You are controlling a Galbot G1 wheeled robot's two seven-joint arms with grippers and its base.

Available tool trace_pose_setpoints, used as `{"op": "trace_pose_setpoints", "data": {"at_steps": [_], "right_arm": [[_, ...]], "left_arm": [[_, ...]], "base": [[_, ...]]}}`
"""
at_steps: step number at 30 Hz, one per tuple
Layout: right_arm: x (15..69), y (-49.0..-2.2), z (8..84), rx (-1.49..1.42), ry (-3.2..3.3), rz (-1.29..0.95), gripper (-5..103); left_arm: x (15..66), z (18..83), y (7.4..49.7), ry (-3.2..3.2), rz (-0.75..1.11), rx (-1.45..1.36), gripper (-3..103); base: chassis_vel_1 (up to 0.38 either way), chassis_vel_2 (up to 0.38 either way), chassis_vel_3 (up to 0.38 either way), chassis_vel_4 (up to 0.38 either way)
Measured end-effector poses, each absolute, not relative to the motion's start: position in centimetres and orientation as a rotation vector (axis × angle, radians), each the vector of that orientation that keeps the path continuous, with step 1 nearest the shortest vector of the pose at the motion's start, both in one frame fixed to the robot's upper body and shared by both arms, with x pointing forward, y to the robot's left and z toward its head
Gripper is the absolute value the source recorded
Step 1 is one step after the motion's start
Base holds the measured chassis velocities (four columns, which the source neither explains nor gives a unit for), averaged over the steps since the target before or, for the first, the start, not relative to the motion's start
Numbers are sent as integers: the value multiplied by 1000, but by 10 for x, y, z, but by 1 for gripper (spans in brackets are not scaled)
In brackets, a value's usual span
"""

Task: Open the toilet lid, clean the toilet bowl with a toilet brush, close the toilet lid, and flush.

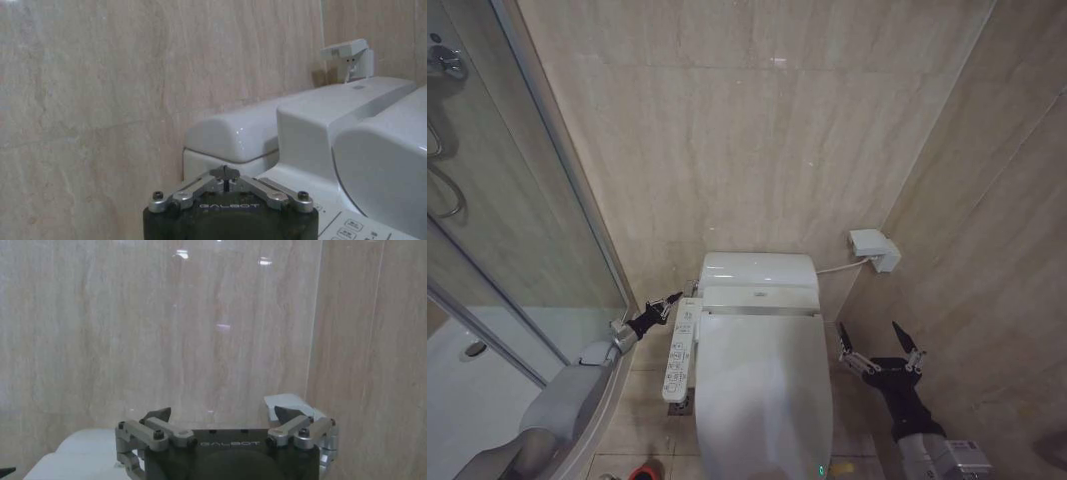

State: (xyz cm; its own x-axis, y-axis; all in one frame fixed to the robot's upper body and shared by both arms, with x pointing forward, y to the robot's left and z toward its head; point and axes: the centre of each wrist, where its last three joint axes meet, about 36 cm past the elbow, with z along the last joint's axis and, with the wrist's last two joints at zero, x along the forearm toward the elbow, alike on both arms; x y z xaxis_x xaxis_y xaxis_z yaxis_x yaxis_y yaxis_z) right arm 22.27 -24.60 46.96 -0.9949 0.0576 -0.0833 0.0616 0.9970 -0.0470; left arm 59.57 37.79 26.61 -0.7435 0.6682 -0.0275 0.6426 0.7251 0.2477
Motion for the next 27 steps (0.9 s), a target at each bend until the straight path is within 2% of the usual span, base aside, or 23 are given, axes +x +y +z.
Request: {"op": "trace_pose_setpoints", "data": {"at_steps": [15,27], "right_arm": [[223,-246,470,91,3057,-76,100],[223,-246,470,91,3057,-76,100]], "left_arm": [[594,264,380,2812,337,1082,0],[601,269,379,2842,321,986,0]], "base": [[-30,37,32,-27],[-9,8,9,-5]]}}
